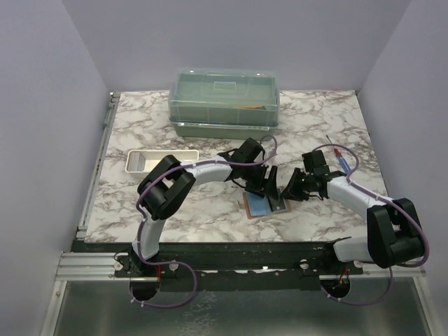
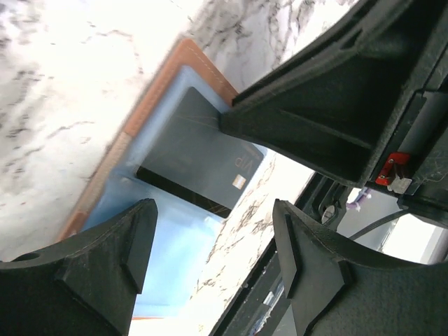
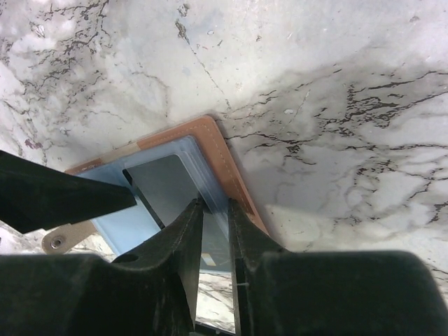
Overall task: Put the credit cards into the card holder
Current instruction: Insert the credit card into the card holder, then pick up the credit card from the storage box.
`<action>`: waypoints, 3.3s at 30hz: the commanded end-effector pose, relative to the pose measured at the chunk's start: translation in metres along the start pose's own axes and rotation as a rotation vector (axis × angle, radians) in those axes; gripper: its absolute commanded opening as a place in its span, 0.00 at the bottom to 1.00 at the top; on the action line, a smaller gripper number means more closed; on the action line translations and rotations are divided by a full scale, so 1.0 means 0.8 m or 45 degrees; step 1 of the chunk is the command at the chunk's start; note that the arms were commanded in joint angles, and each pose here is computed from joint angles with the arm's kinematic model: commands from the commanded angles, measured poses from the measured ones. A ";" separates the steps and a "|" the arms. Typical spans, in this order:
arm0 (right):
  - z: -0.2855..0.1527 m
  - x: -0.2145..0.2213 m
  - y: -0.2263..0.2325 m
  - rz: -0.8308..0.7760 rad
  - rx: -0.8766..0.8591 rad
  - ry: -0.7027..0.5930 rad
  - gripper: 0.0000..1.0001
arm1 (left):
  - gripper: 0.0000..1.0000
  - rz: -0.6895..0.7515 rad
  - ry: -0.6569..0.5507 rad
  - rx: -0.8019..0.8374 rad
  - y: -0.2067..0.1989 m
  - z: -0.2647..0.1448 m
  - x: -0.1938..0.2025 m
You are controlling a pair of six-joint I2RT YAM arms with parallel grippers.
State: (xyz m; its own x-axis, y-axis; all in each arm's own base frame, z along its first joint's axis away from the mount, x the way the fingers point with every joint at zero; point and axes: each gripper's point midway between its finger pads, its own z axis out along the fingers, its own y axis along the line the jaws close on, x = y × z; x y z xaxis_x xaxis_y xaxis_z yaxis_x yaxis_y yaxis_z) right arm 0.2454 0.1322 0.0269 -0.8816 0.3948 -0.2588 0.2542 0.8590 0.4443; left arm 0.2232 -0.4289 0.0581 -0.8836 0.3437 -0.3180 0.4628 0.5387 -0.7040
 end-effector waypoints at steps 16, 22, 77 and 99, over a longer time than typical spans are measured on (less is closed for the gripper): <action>0.013 -0.020 -0.003 0.029 0.022 -0.039 0.24 | 0.73 -0.039 -0.063 0.107 -0.014 0.020 -0.078; 0.002 -0.063 -0.006 -0.064 0.124 -0.121 0.24 | 0.75 -0.078 -0.123 0.110 -0.010 -0.042 -0.086; -0.064 -0.023 0.118 -0.419 -0.646 0.032 0.58 | 0.65 -0.648 -0.214 -1.944 0.404 -0.531 0.060; -0.062 -0.024 0.117 -0.415 -0.638 0.039 0.58 | 0.31 -0.653 -0.208 -1.878 0.398 -0.526 0.053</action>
State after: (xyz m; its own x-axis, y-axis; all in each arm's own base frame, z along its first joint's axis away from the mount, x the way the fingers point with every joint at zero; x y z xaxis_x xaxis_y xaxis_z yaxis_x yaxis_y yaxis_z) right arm 0.2679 0.1876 0.1128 -0.8986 0.1252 -0.4206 -0.2268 0.6880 0.6893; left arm 0.3621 0.0802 0.0875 -0.9084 -0.1315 -0.3969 -0.3120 0.8451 0.4341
